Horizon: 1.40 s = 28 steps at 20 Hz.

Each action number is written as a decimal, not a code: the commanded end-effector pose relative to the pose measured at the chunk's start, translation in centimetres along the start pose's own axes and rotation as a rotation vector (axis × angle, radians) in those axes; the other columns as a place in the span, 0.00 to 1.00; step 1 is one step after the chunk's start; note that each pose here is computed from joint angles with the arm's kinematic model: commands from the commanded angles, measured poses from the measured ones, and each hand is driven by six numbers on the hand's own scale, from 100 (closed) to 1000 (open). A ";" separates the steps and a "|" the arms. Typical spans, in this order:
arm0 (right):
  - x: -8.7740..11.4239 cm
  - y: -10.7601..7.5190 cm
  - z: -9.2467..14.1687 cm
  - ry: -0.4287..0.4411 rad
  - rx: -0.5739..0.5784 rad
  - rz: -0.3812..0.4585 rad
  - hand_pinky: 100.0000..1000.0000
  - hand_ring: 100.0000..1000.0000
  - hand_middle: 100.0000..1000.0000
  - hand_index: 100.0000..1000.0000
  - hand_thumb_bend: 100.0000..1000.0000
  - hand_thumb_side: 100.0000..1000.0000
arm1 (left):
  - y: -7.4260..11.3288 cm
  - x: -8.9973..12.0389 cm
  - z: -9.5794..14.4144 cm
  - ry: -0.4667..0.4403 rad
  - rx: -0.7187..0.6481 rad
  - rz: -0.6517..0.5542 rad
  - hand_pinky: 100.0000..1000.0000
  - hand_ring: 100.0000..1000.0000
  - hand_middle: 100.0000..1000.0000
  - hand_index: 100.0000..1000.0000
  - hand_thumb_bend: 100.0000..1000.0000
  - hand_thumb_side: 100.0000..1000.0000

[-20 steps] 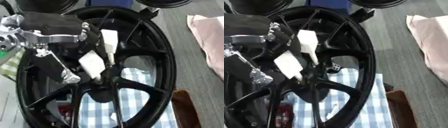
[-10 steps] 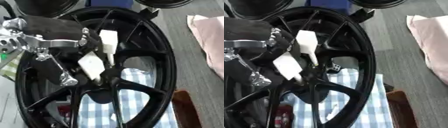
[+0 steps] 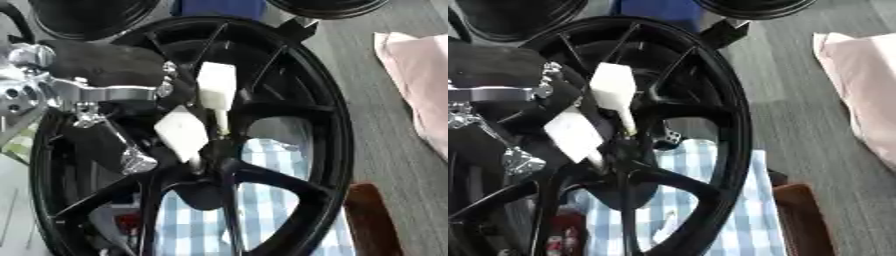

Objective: Pull the pin out of the wheel hub.

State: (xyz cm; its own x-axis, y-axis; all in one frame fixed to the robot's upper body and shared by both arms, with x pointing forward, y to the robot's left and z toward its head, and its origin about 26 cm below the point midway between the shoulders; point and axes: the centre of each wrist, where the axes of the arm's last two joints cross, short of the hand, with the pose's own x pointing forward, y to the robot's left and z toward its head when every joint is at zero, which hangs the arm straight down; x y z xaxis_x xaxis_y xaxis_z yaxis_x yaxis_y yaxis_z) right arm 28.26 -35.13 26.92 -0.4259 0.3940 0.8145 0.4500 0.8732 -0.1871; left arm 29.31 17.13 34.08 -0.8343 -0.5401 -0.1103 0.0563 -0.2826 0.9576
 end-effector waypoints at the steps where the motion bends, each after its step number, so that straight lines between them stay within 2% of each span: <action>1: 0.8 -0.2 -0.2 -0.029 -0.004 0.007 0.80 0.52 0.68 0.68 0.00 0.80 | 0.6 0.0 0.5 0.011 0.027 -0.011 0.74 0.59 0.65 0.72 0.12 0.04; 2: 0.8 -0.2 -0.2 -0.029 -0.005 0.006 0.80 0.52 0.68 0.68 0.00 0.80 | 0.6 0.0 0.5 0.011 0.028 -0.011 0.72 0.53 0.58 0.67 0.04 0.05; 6: 0.8 -0.2 -0.2 -0.026 -0.013 0.004 0.80 0.52 0.68 0.68 0.00 0.80 | 0.5 0.0 0.5 0.003 0.044 -0.008 0.71 0.49 0.54 0.63 0.01 0.06; 9: 0.8 -0.2 -0.2 -0.023 -0.019 0.007 0.80 0.52 0.68 0.68 0.00 0.80 | 0.6 0.0 0.6 -0.008 0.051 0.007 0.70 0.48 0.51 0.61 0.00 0.06; 12: 0.8 -0.3 -0.2 -0.022 -0.022 0.008 0.80 0.53 0.68 0.68 0.00 0.80 | 0.7 0.0 0.8 -0.012 0.055 0.032 0.67 0.42 0.44 0.53 0.00 0.05; 15: 0.8 -0.3 -0.2 -0.021 -0.024 0.008 0.81 0.53 0.67 0.68 0.00 0.80 | 0.9 -0.1 1.1 -0.007 0.077 0.064 0.65 0.36 0.37 0.43 0.00 0.00; 18: 0.8 -0.3 -0.2 -0.022 -0.024 0.006 0.81 0.53 0.67 0.68 0.00 0.80 | 1.0 -0.2 1.3 0.004 0.108 0.100 0.63 0.31 0.31 0.38 0.00 0.00; 23: 0.8 -0.3 -0.2 -0.026 -0.024 0.007 0.81 0.53 0.67 0.68 0.00 0.80 | 1.2 -0.4 1.7 0.023 0.151 0.159 0.62 0.25 0.26 0.32 0.00 0.00; 28: 0.8 -0.4 -0.2 -0.024 -0.025 0.010 0.81 0.53 0.67 0.68 0.00 0.79 | 1.7 -1.3 3.1 0.046 0.237 0.230 0.62 0.22 0.23 0.30 0.00 0.00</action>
State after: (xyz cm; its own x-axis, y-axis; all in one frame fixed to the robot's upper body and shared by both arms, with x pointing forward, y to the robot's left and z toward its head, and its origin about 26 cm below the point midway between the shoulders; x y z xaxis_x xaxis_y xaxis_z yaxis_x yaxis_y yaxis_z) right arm 28.27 -35.12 26.81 -0.4196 0.3908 0.8193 0.4655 0.8675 -0.1754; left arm 29.28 18.93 35.28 -0.7976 -0.5895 0.1279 0.1512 0.0099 0.9885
